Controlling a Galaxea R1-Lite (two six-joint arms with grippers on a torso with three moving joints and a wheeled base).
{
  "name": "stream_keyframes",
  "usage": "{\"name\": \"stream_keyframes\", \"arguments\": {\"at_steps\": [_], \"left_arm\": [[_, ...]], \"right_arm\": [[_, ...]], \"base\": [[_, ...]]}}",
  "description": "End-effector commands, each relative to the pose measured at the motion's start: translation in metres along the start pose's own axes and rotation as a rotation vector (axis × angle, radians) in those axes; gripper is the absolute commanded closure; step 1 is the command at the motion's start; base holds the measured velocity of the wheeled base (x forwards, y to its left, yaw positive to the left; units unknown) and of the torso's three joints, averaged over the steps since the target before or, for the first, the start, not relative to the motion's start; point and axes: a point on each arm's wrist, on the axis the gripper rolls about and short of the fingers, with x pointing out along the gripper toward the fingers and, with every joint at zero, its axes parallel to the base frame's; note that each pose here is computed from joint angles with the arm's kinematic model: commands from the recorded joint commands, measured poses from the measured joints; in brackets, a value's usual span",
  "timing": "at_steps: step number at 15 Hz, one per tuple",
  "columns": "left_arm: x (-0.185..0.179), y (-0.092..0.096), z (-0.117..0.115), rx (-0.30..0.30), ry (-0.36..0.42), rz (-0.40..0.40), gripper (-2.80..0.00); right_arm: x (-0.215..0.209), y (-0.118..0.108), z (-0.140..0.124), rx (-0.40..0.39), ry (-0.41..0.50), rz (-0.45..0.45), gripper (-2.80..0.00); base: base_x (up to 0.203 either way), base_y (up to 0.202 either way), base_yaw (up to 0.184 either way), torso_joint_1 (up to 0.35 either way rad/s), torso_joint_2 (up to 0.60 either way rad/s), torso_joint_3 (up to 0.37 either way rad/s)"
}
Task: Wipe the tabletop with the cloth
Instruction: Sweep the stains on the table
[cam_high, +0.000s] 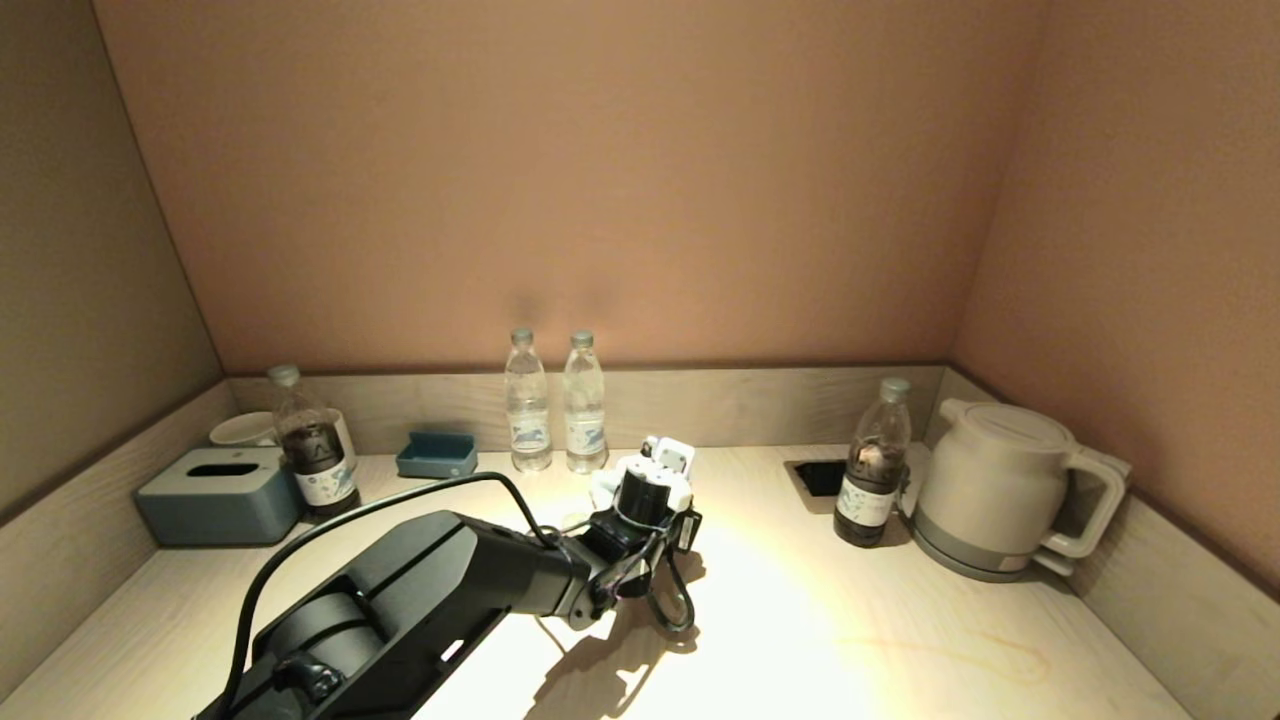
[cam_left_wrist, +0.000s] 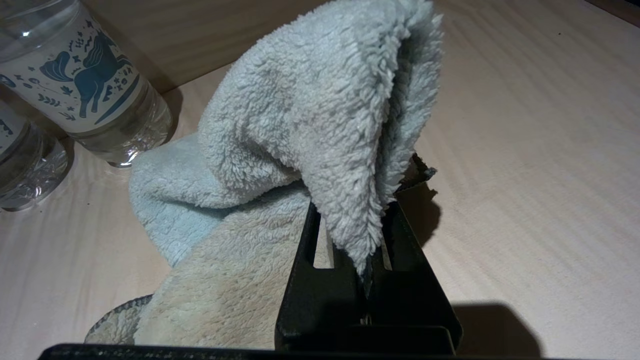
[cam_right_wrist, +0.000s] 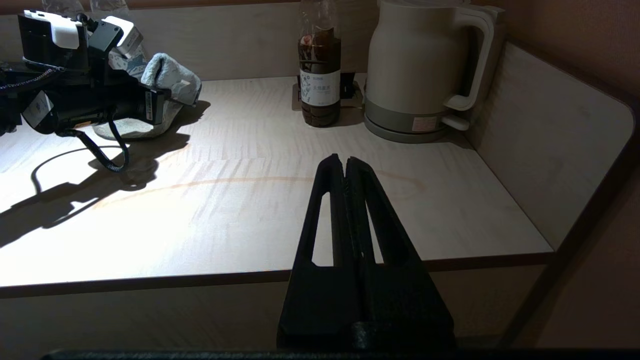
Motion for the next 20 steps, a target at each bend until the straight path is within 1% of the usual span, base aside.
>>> {"name": "stream_keyframes", "arguments": {"at_steps": [1, 2, 6, 8, 11, 12, 14, 16, 17, 18, 20], "left_arm": [[0.000, -0.001, -0.002, 0.019, 0.004, 0.000, 0.00], [-0.001, -0.003, -0.003, 0.054, 0.012, -0.002, 0.00], [-0.005, -0.004, -0.003, 0.064, 0.033, 0.012, 0.00], [-0.015, -0.001, -0.001, 0.076, 0.059, 0.022, 0.00], [-0.037, 0.001, 0.006, 0.086, 0.091, 0.011, 0.00], [-0.040, 0.001, 0.008, 0.078, 0.094, 0.008, 0.00], [-0.059, 0.003, 0.016, 0.041, 0.118, -0.005, 0.00], [-0.076, -0.001, 0.020, 0.003, 0.135, -0.029, 0.00], [-0.079, -0.003, 0.021, -0.007, 0.136, -0.037, 0.00], [-0.087, -0.006, 0.023, -0.020, 0.140, -0.054, 0.00], [-0.118, -0.013, 0.025, -0.055, 0.173, -0.109, 0.00]], "right_arm": [[0.000, 0.000, 0.000, -0.001, 0.002, 0.000, 0.00], [0.000, 0.000, 0.000, 0.000, 0.001, 0.001, 0.00], [0.000, 0.000, 0.000, -0.001, 0.002, 0.000, 0.00], [0.000, 0.000, 0.000, 0.000, 0.002, 0.000, 0.00], [0.000, 0.000, 0.000, 0.000, 0.002, 0.000, 0.00], [0.000, 0.000, 0.000, 0.000, 0.002, 0.002, 0.00], [0.000, 0.000, 0.000, 0.000, 0.002, 0.002, 0.00], [0.000, 0.000, 0.000, 0.000, 0.002, 0.002, 0.00], [0.000, 0.000, 0.000, 0.000, 0.002, 0.001, 0.00], [0.000, 0.000, 0.000, 0.000, 0.002, 0.002, 0.00], [0.000, 0.000, 0.000, 0.000, 0.002, 0.002, 0.00]], "base": [[0.000, 0.000, 0.000, 0.000, 0.00, 0.000], [0.000, 0.000, 0.000, 0.000, 0.00, 0.000], [0.000, 0.000, 0.000, 0.000, 0.00, 0.000], [0.000, 0.000, 0.000, 0.000, 0.00, 0.000], [0.000, 0.000, 0.000, 0.000, 0.00, 0.000], [0.000, 0.000, 0.000, 0.000, 0.00, 0.000], [0.000, 0.000, 0.000, 0.000, 0.00, 0.000], [0.000, 0.000, 0.000, 0.000, 0.00, 0.000], [0.000, 0.000, 0.000, 0.000, 0.00, 0.000], [0.000, 0.000, 0.000, 0.000, 0.00, 0.000], [0.000, 0.000, 0.000, 0.000, 0.00, 0.000]]}}
